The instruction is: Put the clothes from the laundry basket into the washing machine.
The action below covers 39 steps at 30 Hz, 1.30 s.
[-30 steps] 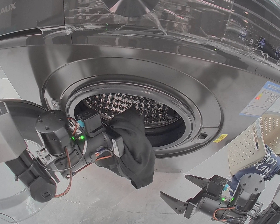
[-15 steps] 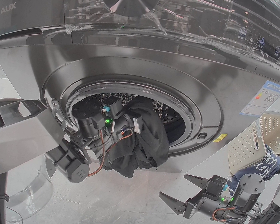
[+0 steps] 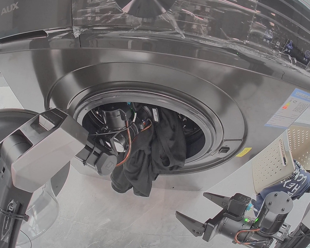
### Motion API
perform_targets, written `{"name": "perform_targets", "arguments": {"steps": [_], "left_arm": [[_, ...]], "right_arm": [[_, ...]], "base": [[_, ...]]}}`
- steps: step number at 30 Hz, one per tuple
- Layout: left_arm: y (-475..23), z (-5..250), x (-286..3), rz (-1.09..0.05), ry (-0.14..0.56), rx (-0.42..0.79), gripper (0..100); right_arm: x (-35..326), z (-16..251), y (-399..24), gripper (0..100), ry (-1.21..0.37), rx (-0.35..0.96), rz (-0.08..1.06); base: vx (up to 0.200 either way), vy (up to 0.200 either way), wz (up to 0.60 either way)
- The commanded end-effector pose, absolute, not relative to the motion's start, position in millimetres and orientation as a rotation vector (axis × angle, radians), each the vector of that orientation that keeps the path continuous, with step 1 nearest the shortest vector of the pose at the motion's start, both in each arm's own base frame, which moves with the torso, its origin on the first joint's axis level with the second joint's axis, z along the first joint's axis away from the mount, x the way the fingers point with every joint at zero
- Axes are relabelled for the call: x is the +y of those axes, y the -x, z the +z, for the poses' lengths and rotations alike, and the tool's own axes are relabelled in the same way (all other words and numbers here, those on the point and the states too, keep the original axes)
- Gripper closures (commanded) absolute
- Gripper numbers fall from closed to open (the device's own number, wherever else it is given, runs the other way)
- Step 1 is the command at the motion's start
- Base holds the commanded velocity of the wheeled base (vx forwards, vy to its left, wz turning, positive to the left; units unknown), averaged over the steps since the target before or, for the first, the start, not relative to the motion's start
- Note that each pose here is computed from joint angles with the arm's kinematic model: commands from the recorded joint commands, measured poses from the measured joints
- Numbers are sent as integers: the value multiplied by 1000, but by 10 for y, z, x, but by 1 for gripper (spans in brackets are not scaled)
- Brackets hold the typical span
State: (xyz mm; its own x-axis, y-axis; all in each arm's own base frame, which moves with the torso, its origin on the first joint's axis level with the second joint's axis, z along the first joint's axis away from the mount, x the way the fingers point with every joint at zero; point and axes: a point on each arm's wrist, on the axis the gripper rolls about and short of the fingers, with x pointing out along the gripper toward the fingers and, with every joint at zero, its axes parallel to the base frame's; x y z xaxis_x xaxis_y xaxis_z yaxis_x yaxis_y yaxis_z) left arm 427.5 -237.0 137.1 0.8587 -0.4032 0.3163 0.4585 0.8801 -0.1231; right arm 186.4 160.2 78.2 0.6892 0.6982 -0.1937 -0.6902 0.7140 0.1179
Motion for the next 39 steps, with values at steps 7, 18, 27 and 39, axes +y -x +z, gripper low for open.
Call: {"name": "perform_targets", "arguments": {"steps": [7,18,27,39], "left_arm": [[-4654,1386,-2365,-367,218,-325,100],[-4410,1394,-2289,-368,246,-173,0],[-3942,1334,-2296,-485,241,87,0],[-3783,892,-2278,-486,149,321,0]], "right_arm": [[1607,775,-1879,0,-37,232,775],[1609,788,-1893,0,-39,225,772],[1618,795,-1898,0,-41,220,774],[1617,795,-1908,0,-43,219,771]], "base": [[0,0,0],[0,0,0],[0,0,0],[0,0,0]]}}
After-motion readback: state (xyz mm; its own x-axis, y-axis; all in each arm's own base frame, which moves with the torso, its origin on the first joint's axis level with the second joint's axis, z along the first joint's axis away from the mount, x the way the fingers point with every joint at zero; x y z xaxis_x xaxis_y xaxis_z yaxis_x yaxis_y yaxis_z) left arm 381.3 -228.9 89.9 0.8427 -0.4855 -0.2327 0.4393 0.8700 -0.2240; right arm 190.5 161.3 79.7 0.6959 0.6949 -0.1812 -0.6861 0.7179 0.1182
